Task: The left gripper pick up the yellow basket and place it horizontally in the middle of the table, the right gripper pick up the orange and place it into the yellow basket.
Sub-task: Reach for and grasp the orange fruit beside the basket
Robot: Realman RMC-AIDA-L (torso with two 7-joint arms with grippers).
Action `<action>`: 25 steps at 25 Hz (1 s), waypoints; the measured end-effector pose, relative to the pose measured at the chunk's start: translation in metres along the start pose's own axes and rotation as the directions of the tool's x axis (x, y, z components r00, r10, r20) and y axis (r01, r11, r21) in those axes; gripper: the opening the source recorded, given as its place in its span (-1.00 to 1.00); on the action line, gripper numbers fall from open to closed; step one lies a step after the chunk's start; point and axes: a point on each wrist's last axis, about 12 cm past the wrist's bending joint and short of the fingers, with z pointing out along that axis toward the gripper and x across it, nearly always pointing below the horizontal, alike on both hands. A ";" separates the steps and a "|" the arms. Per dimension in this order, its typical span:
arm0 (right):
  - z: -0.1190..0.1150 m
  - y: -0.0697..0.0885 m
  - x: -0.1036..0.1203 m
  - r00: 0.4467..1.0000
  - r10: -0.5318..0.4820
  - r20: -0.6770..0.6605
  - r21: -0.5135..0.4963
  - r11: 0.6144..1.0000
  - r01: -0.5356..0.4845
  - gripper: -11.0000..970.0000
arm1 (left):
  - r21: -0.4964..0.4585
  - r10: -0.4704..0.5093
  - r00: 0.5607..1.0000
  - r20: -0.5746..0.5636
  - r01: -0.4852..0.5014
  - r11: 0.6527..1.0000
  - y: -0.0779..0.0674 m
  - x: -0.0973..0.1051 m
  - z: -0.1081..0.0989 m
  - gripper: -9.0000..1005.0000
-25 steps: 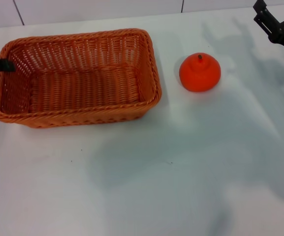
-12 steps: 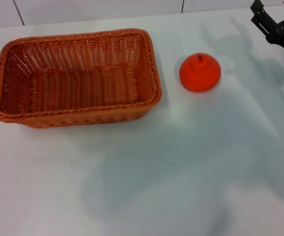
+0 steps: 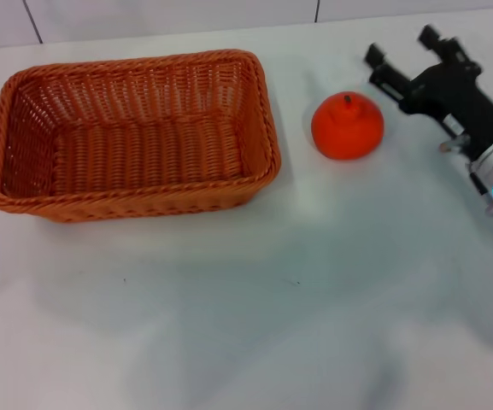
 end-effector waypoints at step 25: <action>-0.001 -0.005 -0.027 0.978 0.006 0.209 0.007 1.000 -0.007 0.76 | -0.003 -0.001 1.000 -0.006 0.001 1.000 0.004 0.012 -0.005 0.77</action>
